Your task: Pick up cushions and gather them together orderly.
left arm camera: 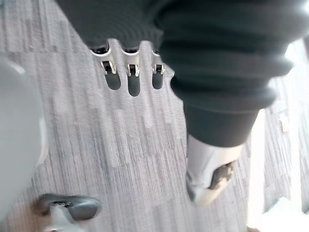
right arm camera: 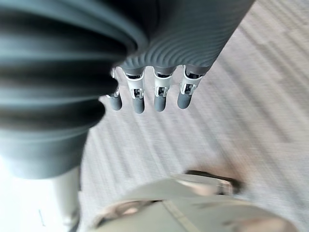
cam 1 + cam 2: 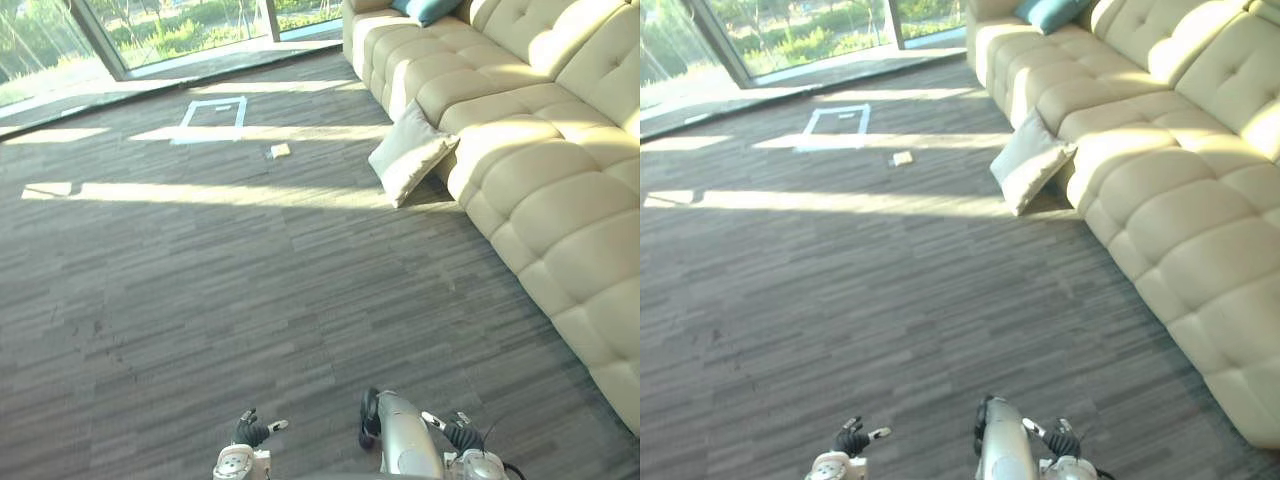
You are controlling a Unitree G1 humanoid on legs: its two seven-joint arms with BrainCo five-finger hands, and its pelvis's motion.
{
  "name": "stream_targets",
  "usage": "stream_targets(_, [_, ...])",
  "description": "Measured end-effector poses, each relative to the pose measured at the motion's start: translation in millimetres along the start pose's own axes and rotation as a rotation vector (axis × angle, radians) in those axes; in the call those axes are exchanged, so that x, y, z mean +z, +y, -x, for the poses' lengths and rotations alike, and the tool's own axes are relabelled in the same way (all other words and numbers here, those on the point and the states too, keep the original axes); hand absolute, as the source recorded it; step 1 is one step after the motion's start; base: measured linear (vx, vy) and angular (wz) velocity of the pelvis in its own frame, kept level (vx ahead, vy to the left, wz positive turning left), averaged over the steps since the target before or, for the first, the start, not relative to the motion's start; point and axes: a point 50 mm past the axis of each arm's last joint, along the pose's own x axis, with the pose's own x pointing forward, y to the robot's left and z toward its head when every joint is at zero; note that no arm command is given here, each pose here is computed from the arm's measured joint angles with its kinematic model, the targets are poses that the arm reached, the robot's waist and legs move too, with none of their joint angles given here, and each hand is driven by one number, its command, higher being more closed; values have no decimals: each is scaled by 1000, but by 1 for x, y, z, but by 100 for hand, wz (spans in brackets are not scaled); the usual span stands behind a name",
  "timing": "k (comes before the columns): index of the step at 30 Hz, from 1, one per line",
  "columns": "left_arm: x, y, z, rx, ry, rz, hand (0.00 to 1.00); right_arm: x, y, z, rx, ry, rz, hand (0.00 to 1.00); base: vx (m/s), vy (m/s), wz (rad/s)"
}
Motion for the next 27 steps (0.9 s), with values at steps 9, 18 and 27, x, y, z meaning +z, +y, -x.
stream_targets(9, [15, 4, -1, 22, -80, 9, 0, 9, 17, -1, 43, -31, 2, 0, 555, 26, -53])
stream_targets(18, [9, 30, -5, 58, -25, -92, 0, -21, 21, 6, 47, 80, 0, 0, 685, 286, -8])
stream_targets(27, [-10, 15, 0, -13, 44, -173, 0, -7, 14, 4, 36, 0, 9, 0, 681, 18, 23])
